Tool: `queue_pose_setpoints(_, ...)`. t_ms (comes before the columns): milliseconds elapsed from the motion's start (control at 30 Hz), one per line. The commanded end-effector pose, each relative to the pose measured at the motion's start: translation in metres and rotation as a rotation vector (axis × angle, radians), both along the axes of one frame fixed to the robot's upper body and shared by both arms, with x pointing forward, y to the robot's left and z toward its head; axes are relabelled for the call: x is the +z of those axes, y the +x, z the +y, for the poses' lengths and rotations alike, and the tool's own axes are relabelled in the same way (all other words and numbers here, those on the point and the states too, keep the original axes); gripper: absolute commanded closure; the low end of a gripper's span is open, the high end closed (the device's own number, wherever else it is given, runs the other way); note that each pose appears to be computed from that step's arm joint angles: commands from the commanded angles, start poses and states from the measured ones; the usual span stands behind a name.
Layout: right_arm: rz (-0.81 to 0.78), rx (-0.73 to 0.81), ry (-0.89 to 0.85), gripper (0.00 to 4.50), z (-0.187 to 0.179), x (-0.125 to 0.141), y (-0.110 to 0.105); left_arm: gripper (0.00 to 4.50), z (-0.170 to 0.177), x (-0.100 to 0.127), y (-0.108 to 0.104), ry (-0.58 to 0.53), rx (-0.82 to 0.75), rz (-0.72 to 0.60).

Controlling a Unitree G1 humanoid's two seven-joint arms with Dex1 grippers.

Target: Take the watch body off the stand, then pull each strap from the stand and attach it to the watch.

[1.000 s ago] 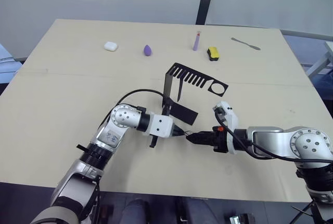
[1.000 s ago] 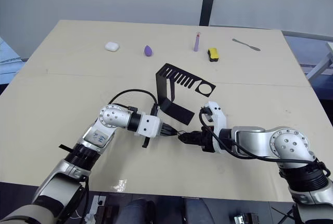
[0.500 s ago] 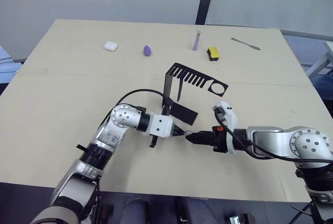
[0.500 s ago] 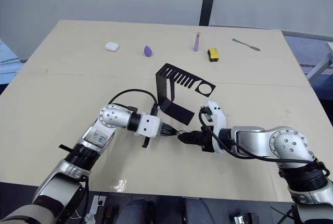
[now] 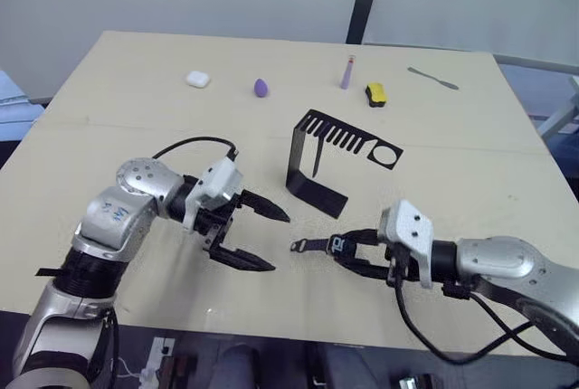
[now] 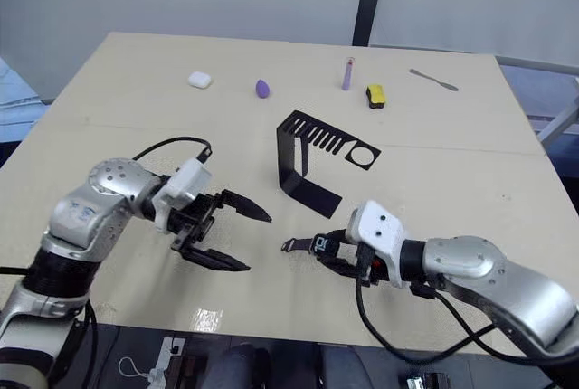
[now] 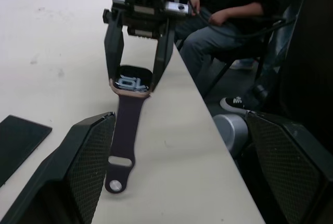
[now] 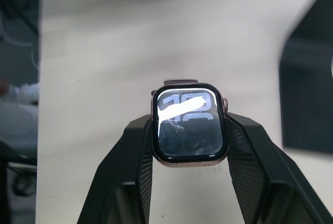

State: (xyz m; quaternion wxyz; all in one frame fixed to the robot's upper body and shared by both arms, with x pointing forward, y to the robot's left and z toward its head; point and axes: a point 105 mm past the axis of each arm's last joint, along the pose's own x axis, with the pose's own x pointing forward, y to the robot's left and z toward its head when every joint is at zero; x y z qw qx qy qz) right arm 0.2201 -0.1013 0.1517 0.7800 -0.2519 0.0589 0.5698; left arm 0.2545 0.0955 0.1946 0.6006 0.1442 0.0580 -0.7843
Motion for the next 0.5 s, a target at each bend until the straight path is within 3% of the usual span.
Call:
queue_pose_setpoints(33,-0.189,0.108,-0.034,2.99,-0.001,0.008,-0.001,0.05,-0.009,-0.003,0.001,-0.001,0.001,-0.068)
queue_pose_setpoints(233,-0.223,0.114,-0.066,2.99,-0.01,0.008,0.008,0.05,-0.016,-0.015,0.004,0.007,0.032,-0.121)
queue_pose_setpoints(500,-0.191,0.094,-0.056,2.99,-0.011,0.009,0.015,0.05,-0.017,-0.014,0.006,-0.003,0.055,-0.153)
